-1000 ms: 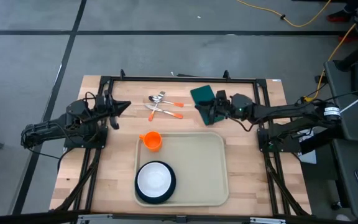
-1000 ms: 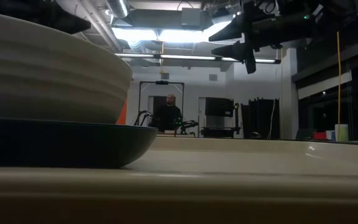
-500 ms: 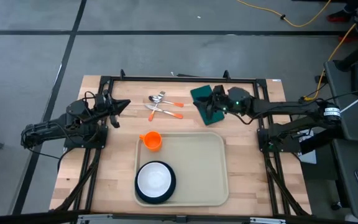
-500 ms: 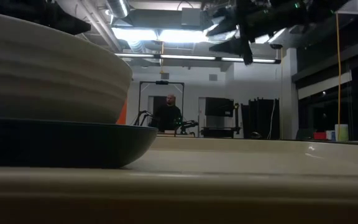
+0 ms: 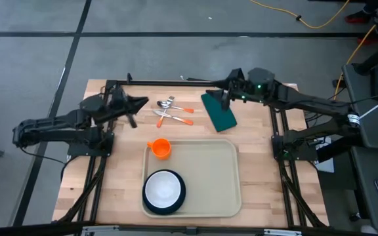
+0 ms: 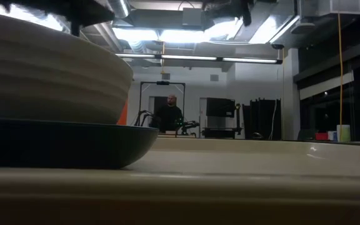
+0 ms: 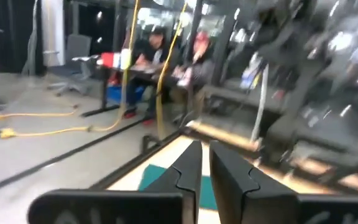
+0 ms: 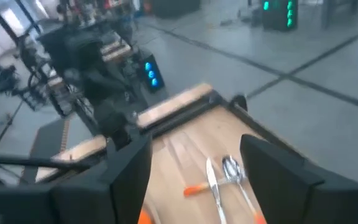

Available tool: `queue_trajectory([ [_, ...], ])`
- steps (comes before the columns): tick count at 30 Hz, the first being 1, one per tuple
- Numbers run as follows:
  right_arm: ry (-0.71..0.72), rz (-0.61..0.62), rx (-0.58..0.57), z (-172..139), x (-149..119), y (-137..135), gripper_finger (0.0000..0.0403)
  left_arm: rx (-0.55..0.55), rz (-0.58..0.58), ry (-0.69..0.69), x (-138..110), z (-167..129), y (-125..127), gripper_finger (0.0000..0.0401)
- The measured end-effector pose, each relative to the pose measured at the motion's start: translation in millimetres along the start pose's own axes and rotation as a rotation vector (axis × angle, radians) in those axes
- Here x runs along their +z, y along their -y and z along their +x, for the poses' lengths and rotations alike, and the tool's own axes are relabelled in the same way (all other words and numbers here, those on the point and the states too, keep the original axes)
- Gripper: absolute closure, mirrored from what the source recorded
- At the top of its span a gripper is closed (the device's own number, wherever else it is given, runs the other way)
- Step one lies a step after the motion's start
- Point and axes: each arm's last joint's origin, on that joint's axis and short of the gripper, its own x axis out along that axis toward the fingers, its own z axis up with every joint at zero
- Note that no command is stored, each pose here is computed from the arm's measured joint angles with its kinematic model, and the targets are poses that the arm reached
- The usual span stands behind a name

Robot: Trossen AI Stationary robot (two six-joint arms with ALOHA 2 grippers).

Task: Set up tray
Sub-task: Put the dark blue napkin to the right of the black plate on the gray serving tray

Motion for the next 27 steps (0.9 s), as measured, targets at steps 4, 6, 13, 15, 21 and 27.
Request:
queue_trajectory([
  [4, -0.009, -0.043, 0.001, -9, 15, -5, 0.0153, 0.094, 0.122, -0.118, 23, 33, 8, 0.0362],
  [6, -0.041, -0.054, -0.011, -14, 20, -6, 0.0153, 0.081, 0.170, -0.172, 32, 51, 12, 0.0357],
  [13, -0.155, -0.054, -0.048, -21, 17, -5, 0.0161, -0.002, 0.249, -0.187, 60, 76, 12, 0.0346],
  [15, -0.179, -0.054, -0.056, -21, 15, -5, 0.0164, 0.021, 0.240, -0.184, 61, 75, 7, 0.0345],
  [21, -0.207, -0.033, -0.096, -22, 12, -3, 0.0170, 0.068, 0.169, -0.178, 64, 71, -2, 0.0348],
  [27, -0.304, 0.167, -0.274, -24, 0, 11, 0.0170, 0.069, 0.170, -0.213, 61, 71, -2, 0.0346],
])
